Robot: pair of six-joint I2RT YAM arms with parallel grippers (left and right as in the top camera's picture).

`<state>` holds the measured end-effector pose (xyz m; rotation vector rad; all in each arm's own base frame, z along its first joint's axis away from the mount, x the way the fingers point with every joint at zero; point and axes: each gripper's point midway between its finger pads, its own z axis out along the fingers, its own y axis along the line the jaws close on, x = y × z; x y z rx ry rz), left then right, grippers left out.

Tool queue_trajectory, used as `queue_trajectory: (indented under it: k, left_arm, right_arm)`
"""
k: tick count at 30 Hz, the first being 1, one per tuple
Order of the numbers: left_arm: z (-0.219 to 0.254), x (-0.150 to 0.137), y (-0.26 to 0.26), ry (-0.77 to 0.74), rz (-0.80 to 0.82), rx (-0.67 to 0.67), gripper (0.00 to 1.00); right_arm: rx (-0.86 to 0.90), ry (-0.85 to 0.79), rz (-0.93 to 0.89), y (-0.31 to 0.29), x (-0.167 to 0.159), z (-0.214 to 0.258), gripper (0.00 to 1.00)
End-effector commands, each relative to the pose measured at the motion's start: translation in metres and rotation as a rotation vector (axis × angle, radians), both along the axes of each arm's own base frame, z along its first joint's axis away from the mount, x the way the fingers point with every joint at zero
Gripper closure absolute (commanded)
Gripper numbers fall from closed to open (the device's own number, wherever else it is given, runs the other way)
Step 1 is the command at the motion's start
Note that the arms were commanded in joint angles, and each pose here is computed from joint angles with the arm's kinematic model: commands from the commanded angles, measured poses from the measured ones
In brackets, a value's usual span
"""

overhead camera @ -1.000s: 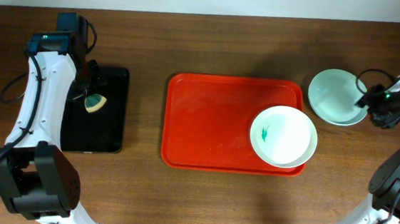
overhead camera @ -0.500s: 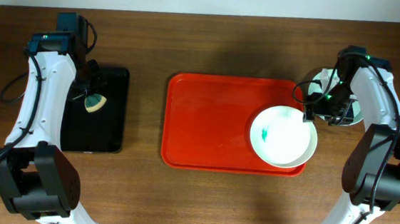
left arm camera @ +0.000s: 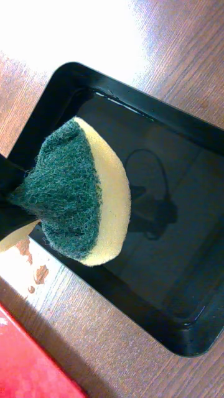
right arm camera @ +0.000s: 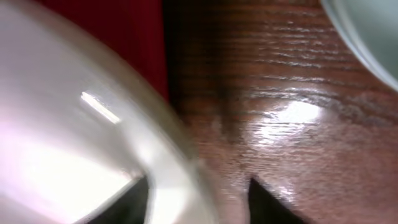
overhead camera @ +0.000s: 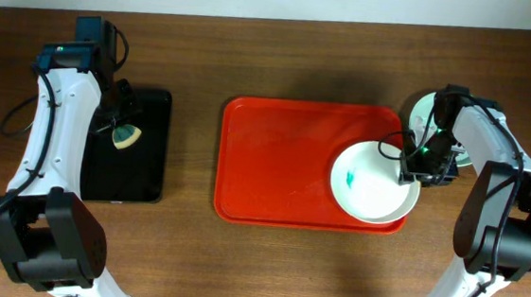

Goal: Clean dirty plates on tray and stack at the side

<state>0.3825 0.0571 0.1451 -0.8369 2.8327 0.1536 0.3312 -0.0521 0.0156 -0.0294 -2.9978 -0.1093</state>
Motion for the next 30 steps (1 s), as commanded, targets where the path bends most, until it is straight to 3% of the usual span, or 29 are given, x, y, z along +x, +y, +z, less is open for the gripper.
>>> queue_trajectory:
  k: [1, 2, 10, 17, 24, 30]
  left_arm:
    - [0.005, 0.0, 0.001, -0.016, 0.003, -0.002, 1.0]
    - [0.005, 0.0, 0.001, -0.016, 0.003, -0.002, 1.0]
    - [0.005, 0.0, 0.001, -0.016, 0.003, -0.002, 1.0]
    - [0.005, 0.0, 0.001, -0.017, 0.003, -0.002, 1.0]
    - [0.005, 0.001, -0.004, -0.022, -0.003, -0.025, 1.0]
    - [-0.001, 0.013, -0.055, -0.063, -0.241, -0.208, 1.0]
  right_arm:
    - [-0.052, 0.03, 0.013, -0.008, -0.005, -0.011, 0.89]
    - [-0.052, 0.03, 0.013, -0.008, -0.004, -0.009, 0.96]
    - [-0.022, 0.004, 0.008, -0.005, 0.017, 0.041, 0.96]
    - [0.338, -0.114, 0.01, 0.071, 0.046, 0.067, 0.96]
    - [0.366, -0.121, 0.162, 0.131, 0.038, 0.029, 0.96]
    - [0.366, -0.18, 0.213, 0.169, 0.033, -0.013, 0.96]
